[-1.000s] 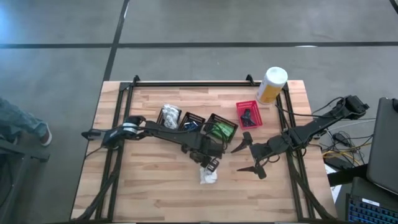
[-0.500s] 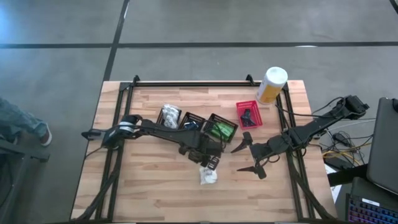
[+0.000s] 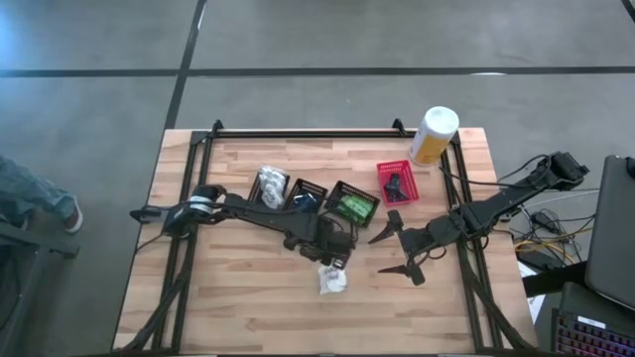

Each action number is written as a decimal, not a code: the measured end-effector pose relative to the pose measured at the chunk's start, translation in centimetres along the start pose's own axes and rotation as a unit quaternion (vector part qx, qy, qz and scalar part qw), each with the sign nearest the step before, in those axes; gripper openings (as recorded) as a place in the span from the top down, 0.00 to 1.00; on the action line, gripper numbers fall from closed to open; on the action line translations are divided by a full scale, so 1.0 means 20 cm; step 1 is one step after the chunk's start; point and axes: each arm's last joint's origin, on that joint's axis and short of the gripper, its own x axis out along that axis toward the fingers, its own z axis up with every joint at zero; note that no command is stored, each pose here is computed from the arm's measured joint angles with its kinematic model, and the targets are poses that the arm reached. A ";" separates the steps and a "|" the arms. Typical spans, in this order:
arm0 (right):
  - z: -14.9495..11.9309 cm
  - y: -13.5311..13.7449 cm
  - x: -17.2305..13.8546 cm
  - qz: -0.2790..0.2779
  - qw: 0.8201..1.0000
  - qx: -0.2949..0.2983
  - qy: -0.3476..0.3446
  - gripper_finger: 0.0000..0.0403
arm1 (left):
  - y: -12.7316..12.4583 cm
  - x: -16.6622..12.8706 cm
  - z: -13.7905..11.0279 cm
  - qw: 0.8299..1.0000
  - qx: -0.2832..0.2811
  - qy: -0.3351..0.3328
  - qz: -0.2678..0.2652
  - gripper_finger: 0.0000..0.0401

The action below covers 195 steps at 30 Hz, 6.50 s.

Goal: Pick & Place Travel size toiletries
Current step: Put the vanity pack into the left black bin

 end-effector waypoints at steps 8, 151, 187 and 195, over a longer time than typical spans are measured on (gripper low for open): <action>0.00 0.00 0.00 0.000 1.000 0.000 0.000 0.10 | -0.01 0.01 -0.22 0.996 -0.046 -0.074 0.010 0.68; 0.00 0.00 0.00 0.000 1.000 0.000 0.000 0.10 | 0.27 0.30 -0.40 0.936 -0.112 -0.179 -0.281 0.60; 0.00 0.00 0.00 0.000 1.000 0.000 0.000 0.10 | 0.27 0.30 -0.41 0.942 -0.104 -0.160 -0.277 0.87; 0.00 0.00 0.00 0.000 1.000 0.000 0.000 0.10 | 0.27 0.29 -0.41 0.944 -0.087 -0.165 -0.273 0.92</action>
